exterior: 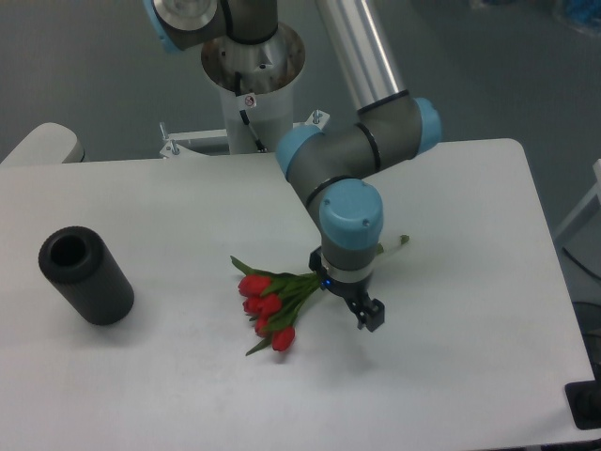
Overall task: Pick up the flowers from the table
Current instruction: 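Move the gripper over the red tulip stems and lower it, then close the gripper around the tulip stems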
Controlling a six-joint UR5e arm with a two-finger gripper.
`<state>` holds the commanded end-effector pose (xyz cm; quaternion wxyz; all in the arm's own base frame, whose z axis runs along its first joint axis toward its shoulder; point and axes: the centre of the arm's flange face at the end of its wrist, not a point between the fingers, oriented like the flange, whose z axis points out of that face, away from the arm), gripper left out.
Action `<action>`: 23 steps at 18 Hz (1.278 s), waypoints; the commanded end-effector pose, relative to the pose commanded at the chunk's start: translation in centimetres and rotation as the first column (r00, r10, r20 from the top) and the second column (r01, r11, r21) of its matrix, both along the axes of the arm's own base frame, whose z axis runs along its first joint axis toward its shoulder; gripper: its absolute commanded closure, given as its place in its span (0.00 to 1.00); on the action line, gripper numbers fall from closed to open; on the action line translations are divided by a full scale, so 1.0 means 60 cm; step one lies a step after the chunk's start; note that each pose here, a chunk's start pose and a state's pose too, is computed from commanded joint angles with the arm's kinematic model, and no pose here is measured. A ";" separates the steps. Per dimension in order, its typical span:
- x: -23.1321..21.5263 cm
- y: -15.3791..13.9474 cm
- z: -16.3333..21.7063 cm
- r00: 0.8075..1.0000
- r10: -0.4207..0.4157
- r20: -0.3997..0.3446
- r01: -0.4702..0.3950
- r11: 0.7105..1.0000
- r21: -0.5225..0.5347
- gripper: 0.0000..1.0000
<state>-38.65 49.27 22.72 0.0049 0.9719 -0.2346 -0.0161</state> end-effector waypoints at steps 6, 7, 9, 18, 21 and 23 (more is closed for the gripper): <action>0.030 -0.010 -0.025 0.999 -0.011 0.044 0.013 0.999 -0.043 0.00; 0.038 -0.007 -0.028 0.999 -0.019 0.047 0.021 0.999 -0.045 0.00; 0.041 -0.008 -0.035 0.999 -0.019 0.050 0.021 0.999 -0.050 0.00; 0.047 -0.011 -0.062 0.998 -0.019 0.065 0.024 0.997 -0.070 0.48; 0.042 -0.011 -0.059 0.998 -0.018 0.055 0.022 0.997 -0.072 0.77; 0.039 -0.008 -0.054 0.999 -0.024 0.039 0.027 0.996 -0.082 0.83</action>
